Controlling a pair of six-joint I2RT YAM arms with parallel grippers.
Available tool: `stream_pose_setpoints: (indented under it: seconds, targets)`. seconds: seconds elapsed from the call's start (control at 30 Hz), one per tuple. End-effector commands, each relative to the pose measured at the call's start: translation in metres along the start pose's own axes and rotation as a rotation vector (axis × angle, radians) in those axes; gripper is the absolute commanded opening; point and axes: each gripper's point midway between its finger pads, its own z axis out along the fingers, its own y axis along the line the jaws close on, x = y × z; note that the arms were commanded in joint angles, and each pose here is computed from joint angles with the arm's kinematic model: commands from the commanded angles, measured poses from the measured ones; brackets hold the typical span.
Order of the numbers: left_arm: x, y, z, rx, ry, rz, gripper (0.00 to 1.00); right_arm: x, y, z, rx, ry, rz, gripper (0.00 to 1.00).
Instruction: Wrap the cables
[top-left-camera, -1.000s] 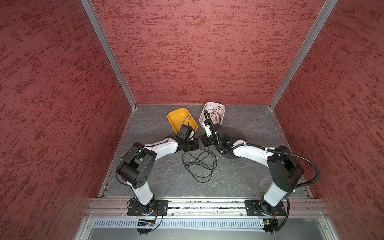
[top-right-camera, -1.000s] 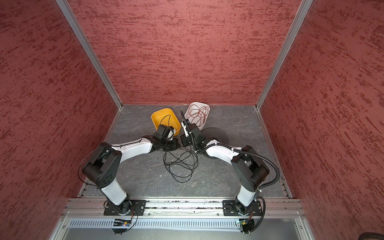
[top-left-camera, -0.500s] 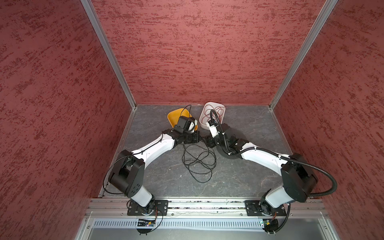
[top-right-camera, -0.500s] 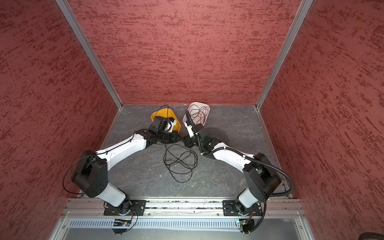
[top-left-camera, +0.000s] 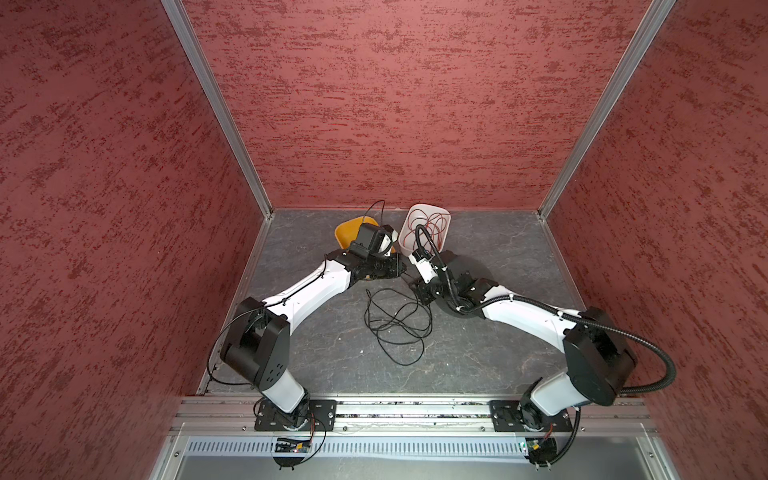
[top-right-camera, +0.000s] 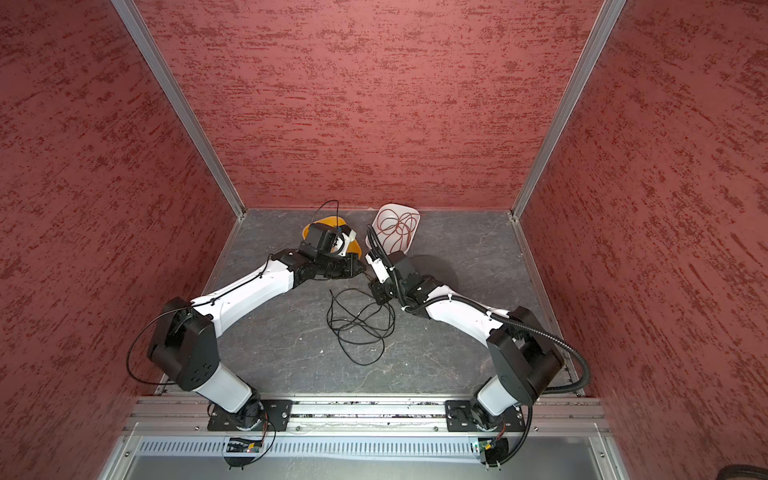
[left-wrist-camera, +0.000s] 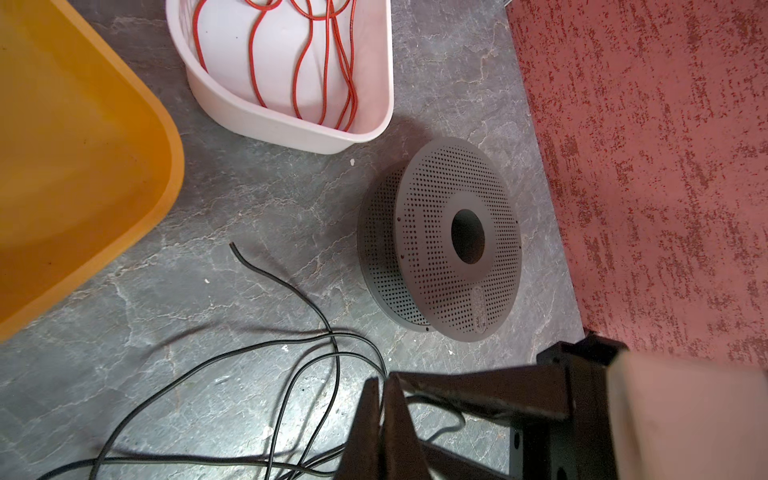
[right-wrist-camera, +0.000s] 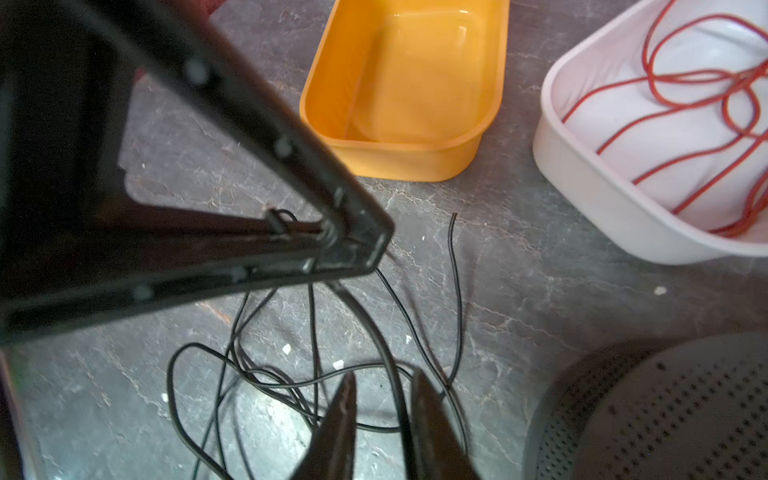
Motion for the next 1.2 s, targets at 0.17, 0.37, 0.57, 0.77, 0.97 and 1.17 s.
stream_pose_setpoints:
  seconds: [0.17,0.37,0.57,0.77,0.97,1.17]
  targets:
    - [0.000,0.041,0.016,-0.088,0.026,-0.059,0.38,-0.004,0.005,-0.038,0.006,-0.059,-0.015,0.00]
    - [-0.002,0.068,0.036,-0.181,0.029,-0.110,0.48,0.017,-0.004,-0.050,0.037,-0.062,0.007,0.00]
    - [-0.002,0.079,0.063,-0.260,0.047,-0.118,0.50,0.029,-0.009,-0.059,0.061,-0.074,0.024,0.00]
    - [-0.006,0.088,0.088,-0.327,0.040,-0.108,0.50,0.030,-0.015,-0.069,0.095,-0.105,0.044,0.00]
    - [-0.003,0.099,0.108,-0.389,0.067,-0.104,0.43,0.029,-0.022,-0.081,0.138,-0.139,0.084,0.00]
    - [0.001,0.105,0.119,-0.397,0.081,-0.106,0.30,0.018,-0.026,-0.101,0.153,-0.220,0.129,0.00]
